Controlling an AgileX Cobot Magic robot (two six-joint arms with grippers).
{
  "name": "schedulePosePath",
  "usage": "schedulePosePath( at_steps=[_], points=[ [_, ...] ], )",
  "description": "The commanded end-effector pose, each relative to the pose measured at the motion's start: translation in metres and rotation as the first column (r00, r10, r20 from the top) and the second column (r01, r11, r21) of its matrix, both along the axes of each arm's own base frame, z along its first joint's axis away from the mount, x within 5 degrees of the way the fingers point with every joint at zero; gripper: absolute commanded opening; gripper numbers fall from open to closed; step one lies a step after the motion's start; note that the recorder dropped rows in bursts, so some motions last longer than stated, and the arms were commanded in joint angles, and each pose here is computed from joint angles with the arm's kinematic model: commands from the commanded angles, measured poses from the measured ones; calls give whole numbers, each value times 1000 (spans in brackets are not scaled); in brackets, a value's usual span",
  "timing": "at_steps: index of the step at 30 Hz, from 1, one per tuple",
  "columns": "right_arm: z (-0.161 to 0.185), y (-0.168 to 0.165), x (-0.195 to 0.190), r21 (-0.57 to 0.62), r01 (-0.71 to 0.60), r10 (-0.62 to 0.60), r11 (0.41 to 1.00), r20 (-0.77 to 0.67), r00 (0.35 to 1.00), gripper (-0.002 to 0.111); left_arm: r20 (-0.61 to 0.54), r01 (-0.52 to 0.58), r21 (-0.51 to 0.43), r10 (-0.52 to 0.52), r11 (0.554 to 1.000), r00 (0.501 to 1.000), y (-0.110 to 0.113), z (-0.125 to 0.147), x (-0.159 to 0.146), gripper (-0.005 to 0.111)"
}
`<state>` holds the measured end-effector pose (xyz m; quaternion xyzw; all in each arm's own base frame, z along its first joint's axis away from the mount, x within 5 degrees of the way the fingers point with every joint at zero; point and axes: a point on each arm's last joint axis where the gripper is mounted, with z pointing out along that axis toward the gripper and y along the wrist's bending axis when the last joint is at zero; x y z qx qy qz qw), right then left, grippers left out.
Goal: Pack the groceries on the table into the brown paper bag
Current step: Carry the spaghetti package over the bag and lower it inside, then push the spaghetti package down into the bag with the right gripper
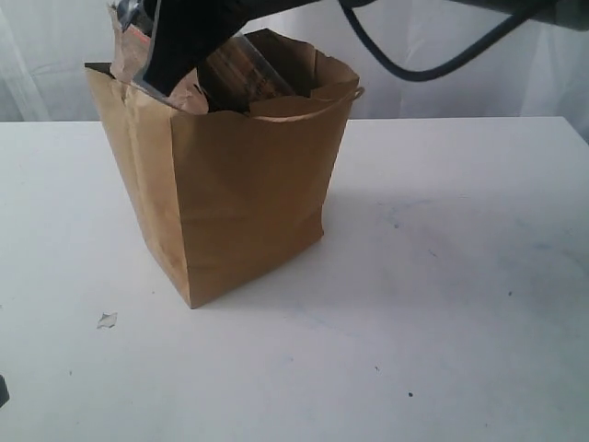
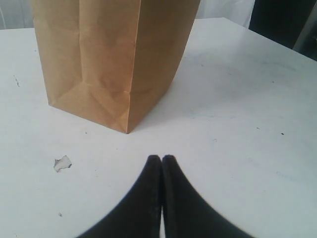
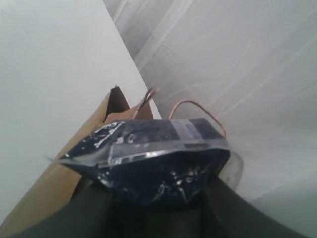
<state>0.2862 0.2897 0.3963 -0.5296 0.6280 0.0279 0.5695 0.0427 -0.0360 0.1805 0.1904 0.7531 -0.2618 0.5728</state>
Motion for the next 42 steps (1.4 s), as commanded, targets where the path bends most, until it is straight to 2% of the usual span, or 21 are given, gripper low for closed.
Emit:
schedulePosePath(
  at_steps=[1, 7, 9, 12, 19, 42],
  points=[
    [5, -4, 6, -1, 15, -14, 1000, 31, 999, 0, 2, 5, -8, -5, 1000, 1000, 0, 0, 0, 0],
    [-4, -5, 7, -25, 42, -43, 999, -49, 998, 1, 2, 5, -8, -5, 1000, 1000, 0, 0, 0, 0],
    [-6, -6, 7, -39, 47, -49, 998, -68, 996, 13, 2, 5, -8, -5, 1000, 1000, 0, 0, 0, 0],
    [-6, -6, 7, -35, 50, -53, 998, -75, 996, 38, 2, 5, -8, -5, 1000, 1000, 0, 0, 0, 0],
    [-4, -7, 6, -14, 61, -62, 998, -88, 994, 57, 2, 5, -8, -5, 1000, 1000, 0, 0, 0, 0],
    [10, -17, -3, 14, 78, -76, 997, -99, 992, 59, 2, 5, -8, -5, 1000, 1000, 0, 0, 0, 0]
  ],
)
